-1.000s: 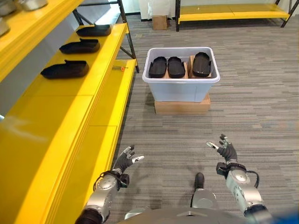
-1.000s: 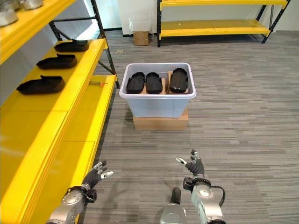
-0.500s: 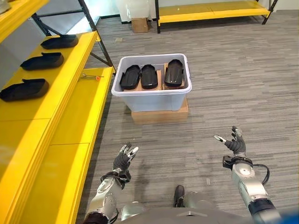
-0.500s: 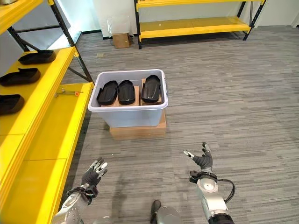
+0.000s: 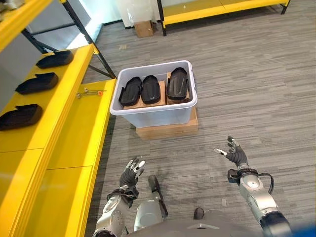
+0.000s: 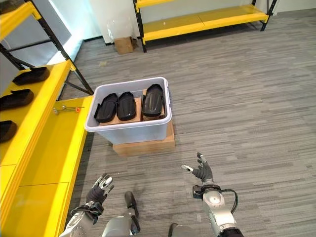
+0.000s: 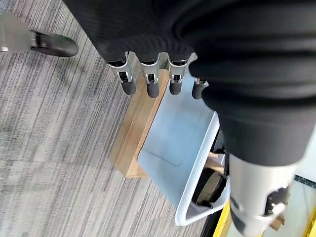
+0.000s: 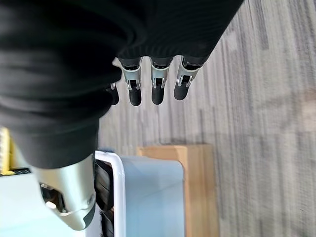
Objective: Move parts from the plastic box to the shelf.
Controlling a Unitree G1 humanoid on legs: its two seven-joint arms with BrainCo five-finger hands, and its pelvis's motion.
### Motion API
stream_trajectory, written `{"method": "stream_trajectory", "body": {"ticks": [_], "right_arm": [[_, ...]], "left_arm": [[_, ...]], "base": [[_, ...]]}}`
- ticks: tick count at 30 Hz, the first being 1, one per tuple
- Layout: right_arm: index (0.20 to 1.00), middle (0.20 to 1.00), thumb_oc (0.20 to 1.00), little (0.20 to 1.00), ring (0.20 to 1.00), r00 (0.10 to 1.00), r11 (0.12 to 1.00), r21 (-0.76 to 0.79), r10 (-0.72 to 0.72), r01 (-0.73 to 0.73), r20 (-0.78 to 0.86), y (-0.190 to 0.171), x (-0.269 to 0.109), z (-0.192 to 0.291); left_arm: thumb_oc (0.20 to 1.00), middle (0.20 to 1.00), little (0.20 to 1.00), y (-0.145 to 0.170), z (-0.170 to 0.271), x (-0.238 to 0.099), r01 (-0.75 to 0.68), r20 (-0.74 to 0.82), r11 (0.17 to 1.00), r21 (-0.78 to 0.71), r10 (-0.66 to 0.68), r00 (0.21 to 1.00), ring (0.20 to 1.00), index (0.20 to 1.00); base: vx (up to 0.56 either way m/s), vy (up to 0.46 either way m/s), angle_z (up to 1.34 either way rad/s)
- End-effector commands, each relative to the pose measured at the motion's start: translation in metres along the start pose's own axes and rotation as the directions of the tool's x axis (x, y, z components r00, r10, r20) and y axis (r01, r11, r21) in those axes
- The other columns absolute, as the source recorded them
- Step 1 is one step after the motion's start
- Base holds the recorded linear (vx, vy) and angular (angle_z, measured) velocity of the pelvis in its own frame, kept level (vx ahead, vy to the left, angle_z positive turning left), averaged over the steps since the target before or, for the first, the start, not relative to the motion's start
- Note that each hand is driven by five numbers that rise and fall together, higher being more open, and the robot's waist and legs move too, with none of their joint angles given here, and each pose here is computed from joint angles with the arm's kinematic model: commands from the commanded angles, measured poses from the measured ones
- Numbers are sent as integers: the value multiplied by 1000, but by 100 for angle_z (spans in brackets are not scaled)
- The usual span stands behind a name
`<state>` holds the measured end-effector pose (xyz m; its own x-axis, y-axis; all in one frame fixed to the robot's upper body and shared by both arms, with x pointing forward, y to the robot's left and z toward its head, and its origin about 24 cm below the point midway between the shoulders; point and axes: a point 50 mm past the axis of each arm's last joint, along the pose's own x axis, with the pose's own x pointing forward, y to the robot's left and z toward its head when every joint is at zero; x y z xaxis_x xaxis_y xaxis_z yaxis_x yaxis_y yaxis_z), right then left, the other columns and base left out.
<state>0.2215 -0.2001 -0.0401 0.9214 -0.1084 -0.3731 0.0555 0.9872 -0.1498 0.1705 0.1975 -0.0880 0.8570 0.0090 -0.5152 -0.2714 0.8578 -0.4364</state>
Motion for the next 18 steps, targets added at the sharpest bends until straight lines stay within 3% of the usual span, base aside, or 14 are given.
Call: {"method": "stream_trajectory", "body": {"ticks": [1, 11, 18], "right_arm": [[1000, 1000, 1000, 1000, 1000, 991, 999, 10, 32, -34, 131, 1, -3, 19], [1000, 1000, 1000, 1000, 1000, 989, 996, 80, 18, -30, 146, 15, 2, 28], [1000, 1000, 1000, 1000, 1000, 986, 994, 112, -24, 5, 167, 19, 4, 35]], "left_arm": [[1000, 1000, 1000, 6, 28, 0, 5, 131, 999, 34, -9, 991, 1000, 1000], [1000, 1000, 1000, 8, 41, 5, -12, 117, 988, 154, -6, 993, 1000, 1000], [1000, 1000, 1000, -3, 44, 11, 29, 116, 977, 209, -54, 992, 1000, 1000]], "base": [[292, 258, -28], [294, 405, 23], [100, 199, 25]]}}
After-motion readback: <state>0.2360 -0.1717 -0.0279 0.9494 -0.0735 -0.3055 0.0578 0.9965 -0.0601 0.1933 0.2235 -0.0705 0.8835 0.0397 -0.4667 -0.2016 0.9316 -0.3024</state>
